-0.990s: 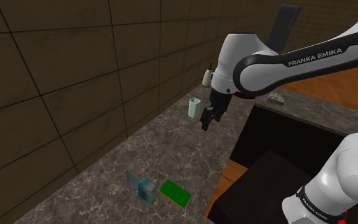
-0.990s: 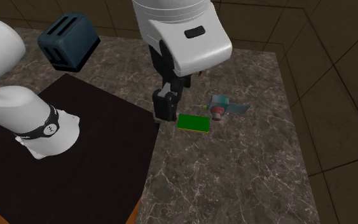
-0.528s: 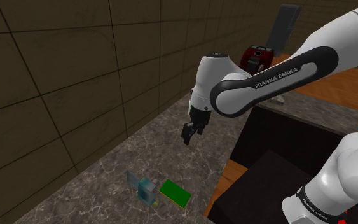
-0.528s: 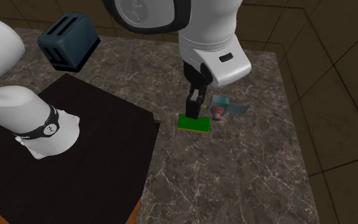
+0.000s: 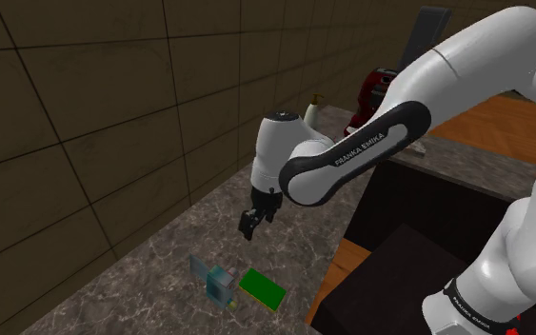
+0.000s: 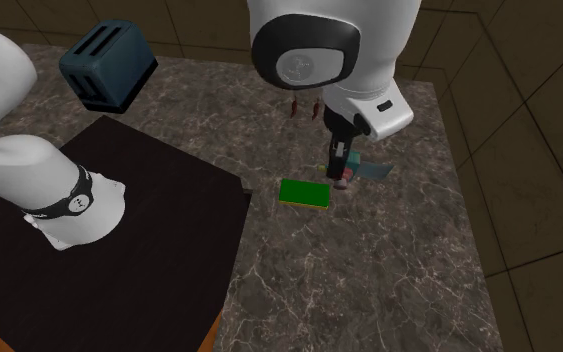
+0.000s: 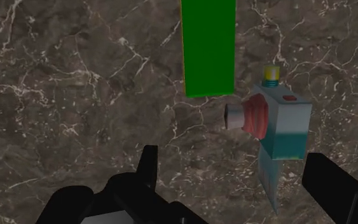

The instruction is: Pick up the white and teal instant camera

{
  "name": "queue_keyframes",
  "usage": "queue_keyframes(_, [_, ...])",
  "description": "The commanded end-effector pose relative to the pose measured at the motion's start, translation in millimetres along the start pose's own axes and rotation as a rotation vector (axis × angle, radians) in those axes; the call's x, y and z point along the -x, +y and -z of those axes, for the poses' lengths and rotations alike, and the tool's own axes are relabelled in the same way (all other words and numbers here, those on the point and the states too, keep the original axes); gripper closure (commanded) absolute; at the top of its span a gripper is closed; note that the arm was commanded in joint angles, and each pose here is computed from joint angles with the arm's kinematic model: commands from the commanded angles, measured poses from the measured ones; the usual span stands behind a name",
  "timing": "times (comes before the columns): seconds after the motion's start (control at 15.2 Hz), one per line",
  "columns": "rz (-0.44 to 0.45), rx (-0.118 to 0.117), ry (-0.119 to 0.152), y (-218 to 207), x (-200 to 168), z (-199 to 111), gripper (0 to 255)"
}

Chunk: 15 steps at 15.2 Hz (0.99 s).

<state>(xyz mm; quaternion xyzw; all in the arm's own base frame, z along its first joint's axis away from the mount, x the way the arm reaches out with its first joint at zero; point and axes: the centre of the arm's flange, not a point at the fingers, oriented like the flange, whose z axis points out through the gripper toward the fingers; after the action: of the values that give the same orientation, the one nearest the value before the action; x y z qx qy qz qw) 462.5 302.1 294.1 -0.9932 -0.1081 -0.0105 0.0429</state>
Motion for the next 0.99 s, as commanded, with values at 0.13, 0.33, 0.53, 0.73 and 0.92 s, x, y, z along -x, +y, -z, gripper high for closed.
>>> queue_keyframes(0.13, [0.023, -0.009, -0.001, -32, -22, -34, 0])
queue_keyframes(0.33, [0.041, -0.016, -0.002, -56, -37, -60, 0])
queue_keyframes(0.53, [0.059, -0.023, -0.003, -81, -51, -87, 0])
queue_keyframes(0.73, [0.076, -0.03, -0.004, -106, -64, -113, 0])
queue_keyframes(0.92, [0.076, -0.03, -0.004, -105, -64, -128, 0])
